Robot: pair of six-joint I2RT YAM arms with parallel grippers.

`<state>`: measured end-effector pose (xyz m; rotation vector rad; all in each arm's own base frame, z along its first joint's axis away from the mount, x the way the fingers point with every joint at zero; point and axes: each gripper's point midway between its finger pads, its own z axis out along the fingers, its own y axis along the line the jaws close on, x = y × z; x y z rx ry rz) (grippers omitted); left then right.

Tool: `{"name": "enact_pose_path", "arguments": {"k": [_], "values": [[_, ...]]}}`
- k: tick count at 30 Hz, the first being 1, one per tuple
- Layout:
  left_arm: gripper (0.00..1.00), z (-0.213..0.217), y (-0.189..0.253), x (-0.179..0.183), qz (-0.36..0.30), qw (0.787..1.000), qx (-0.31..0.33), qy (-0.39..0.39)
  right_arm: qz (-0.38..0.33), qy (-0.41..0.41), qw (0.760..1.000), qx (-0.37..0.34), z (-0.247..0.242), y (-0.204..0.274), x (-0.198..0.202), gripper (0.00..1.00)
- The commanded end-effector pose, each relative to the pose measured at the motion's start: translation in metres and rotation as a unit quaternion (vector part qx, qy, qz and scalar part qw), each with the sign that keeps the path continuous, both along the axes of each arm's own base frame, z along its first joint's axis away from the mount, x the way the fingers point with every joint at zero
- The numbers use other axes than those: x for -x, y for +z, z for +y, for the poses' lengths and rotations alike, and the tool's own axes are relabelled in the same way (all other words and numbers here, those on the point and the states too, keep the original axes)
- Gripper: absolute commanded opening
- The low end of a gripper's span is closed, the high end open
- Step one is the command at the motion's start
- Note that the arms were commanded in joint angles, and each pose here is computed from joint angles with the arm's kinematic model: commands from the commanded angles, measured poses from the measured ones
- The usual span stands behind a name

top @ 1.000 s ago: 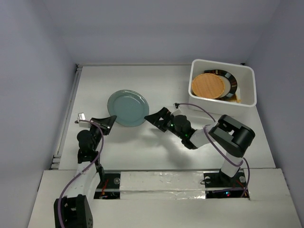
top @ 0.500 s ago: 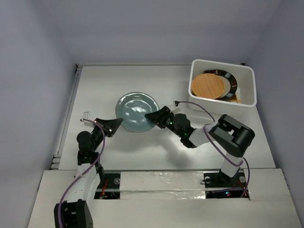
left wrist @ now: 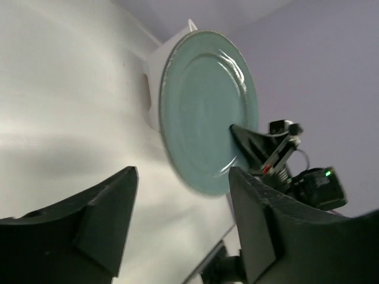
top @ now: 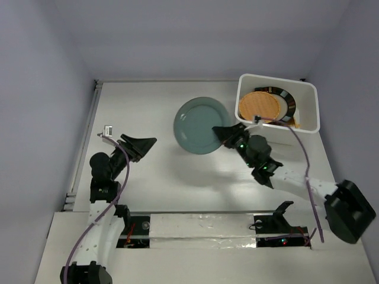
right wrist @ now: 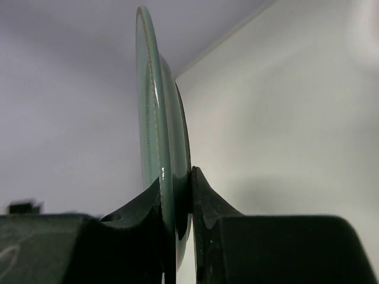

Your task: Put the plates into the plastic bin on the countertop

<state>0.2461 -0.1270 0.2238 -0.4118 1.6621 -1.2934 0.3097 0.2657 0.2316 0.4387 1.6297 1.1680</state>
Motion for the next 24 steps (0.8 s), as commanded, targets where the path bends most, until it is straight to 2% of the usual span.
{"name": "enact_pose_path", "arguments": {"k": [1, 4, 5, 9, 13, 20, 22, 24], "values": [[0.62, 0.001, 0.016, 0.0, -0.05, 0.997, -0.065, 0.004, -0.071, -0.138, 0.988, 0.009, -0.085, 0.063, -0.022, 0.0], [0.71, 0.0, 0.02, 0.001, -0.057, 0.995, -0.081, 0.005, -0.097, -0.222, 0.97, 0.03, -0.157, 0.094, -0.032, 0.0], [0.72, -0.003, 0.021, 0.002, -0.06, 0.995, -0.084, 0.002, -0.094, -0.215, 0.972, 0.033, -0.156, 0.093, -0.028, 0.0], [0.76, -0.003, 0.021, 0.002, -0.064, 0.993, -0.103, 0.006, -0.095, -0.29, 0.95, 0.061, -0.225, 0.11, -0.042, 0.0], [0.77, -0.002, 0.025, 0.003, -0.071, 0.989, -0.128, 0.011, -0.082, -0.32, 0.941, 0.068, -0.264, 0.108, -0.057, 0.0], [0.77, -0.003, 0.018, 0.003, -0.067, 0.987, -0.147, 0.01, -0.037, -0.327, 0.942, 0.068, -0.299, 0.08, -0.087, 0.0], [0.88, -0.004, 0.018, 0.004, -0.068, 0.986, -0.152, 0.008, -0.015, -0.33, 0.94, 0.078, -0.306, 0.067, -0.095, 0.0], [0.94, -0.002, 0.019, 0.003, -0.067, 0.985, -0.156, 0.013, -0.004, -0.329, 0.94, 0.087, -0.308, 0.063, -0.102, 0.05]]}}
